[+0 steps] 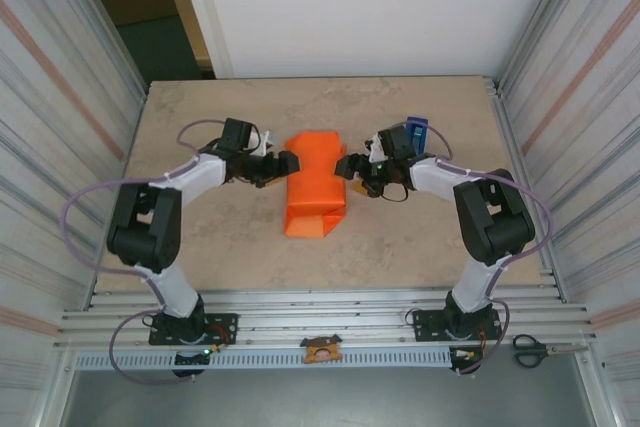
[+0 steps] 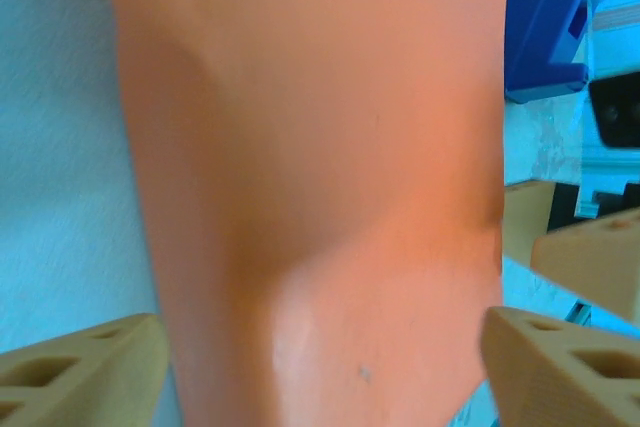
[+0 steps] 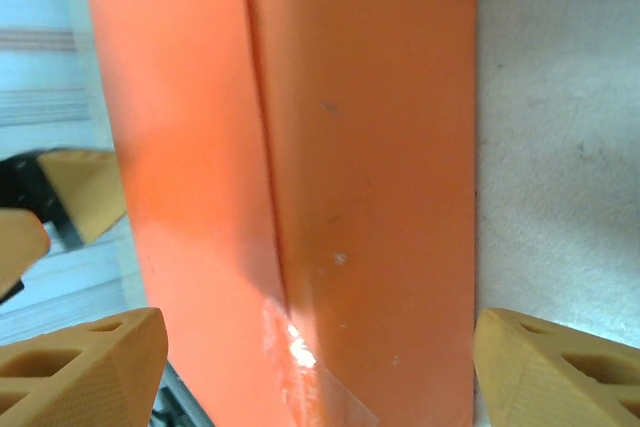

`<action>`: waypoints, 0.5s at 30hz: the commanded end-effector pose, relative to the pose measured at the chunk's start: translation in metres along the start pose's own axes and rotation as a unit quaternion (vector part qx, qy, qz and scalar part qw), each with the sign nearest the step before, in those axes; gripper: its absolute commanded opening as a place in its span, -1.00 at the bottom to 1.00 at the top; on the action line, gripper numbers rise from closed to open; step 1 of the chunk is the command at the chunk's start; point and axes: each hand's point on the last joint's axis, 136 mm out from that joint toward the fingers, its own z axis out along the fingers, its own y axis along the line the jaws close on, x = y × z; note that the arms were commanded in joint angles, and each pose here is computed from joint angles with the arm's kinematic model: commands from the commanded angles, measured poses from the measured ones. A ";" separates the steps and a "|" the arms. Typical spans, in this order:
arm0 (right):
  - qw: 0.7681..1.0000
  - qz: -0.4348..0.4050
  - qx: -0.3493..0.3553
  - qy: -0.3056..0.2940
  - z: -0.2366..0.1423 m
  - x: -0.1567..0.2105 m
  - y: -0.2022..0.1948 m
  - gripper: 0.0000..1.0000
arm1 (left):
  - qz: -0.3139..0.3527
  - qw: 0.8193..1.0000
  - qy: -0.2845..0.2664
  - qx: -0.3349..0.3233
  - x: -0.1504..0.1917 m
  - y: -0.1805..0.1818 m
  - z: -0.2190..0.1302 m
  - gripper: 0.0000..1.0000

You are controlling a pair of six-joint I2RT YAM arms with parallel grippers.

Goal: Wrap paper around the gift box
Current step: Rotate the gift box at the center of the table.

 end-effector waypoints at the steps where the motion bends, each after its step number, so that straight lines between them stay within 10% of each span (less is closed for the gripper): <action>1: 0.998 -0.034 0.052 -0.001 -0.003 0.001 -0.002 0.60 | 0.001 0.999 -0.034 -0.020 0.007 0.010 -0.025 0.32; 4: 0.998 -0.042 0.054 0.015 0.005 0.002 0.002 0.62 | -0.022 0.998 -0.046 -0.021 0.019 0.021 -0.036 -0.10; 15: 0.993 -0.040 0.093 0.055 0.027 0.011 -0.011 0.64 | -0.083 0.996 -0.003 -0.013 0.072 0.050 -0.027 -0.44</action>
